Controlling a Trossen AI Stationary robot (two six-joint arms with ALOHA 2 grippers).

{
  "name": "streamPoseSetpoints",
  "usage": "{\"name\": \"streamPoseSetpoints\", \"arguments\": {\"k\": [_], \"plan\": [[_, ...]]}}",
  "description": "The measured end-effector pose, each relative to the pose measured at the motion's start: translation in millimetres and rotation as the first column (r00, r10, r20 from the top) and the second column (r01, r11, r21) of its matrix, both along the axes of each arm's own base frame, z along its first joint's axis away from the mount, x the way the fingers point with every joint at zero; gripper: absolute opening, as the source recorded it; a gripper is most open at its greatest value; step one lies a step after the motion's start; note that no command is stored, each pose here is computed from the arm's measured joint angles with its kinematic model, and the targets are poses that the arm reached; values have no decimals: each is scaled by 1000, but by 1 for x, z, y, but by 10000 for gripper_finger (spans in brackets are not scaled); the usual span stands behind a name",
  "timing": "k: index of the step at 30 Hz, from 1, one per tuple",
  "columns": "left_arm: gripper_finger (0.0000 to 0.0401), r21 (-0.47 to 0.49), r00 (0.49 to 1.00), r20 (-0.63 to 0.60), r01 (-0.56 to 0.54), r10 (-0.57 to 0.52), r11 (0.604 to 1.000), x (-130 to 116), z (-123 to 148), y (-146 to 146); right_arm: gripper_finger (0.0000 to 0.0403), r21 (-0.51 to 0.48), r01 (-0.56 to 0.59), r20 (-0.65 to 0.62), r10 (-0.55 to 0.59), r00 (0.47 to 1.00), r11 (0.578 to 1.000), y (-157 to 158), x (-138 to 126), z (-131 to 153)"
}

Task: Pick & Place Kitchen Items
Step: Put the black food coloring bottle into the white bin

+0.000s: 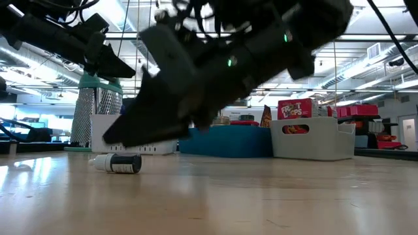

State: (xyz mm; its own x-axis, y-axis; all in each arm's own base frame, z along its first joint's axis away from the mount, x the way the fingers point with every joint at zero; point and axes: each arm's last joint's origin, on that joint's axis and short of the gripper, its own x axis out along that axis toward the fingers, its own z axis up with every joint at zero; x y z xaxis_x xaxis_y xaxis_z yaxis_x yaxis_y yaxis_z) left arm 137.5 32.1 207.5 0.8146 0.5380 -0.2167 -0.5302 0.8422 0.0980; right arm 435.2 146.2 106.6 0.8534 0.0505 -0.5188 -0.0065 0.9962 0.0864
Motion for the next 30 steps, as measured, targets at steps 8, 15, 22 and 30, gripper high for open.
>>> {"name": "streamPoseSetpoints", "arguments": {"k": [8, 15, 22, 30], "plan": [[194, 77, 998, -52, 22, -18, 997, 0, 0, 0, 187, -21, 33, 66, -32, 997, 999, 12, 3, -45], [194, 110, 997, -69, 32, -24, 993, 0, 0, 0, 159, -53, 54, 51, -52, 997, 997, 9, 3, -65], [194, 69, 999, -42, 22, -20, 997, 0, 0, 0, 66, -47, 55, 48, -53, 997, 997, 0, 6, -66], [194, -22, 999, 4, 54, -54, 998, 1, 0, -1, 78, -95, 80, 91, -72, 993, 992, -48, 20, -30]]}}
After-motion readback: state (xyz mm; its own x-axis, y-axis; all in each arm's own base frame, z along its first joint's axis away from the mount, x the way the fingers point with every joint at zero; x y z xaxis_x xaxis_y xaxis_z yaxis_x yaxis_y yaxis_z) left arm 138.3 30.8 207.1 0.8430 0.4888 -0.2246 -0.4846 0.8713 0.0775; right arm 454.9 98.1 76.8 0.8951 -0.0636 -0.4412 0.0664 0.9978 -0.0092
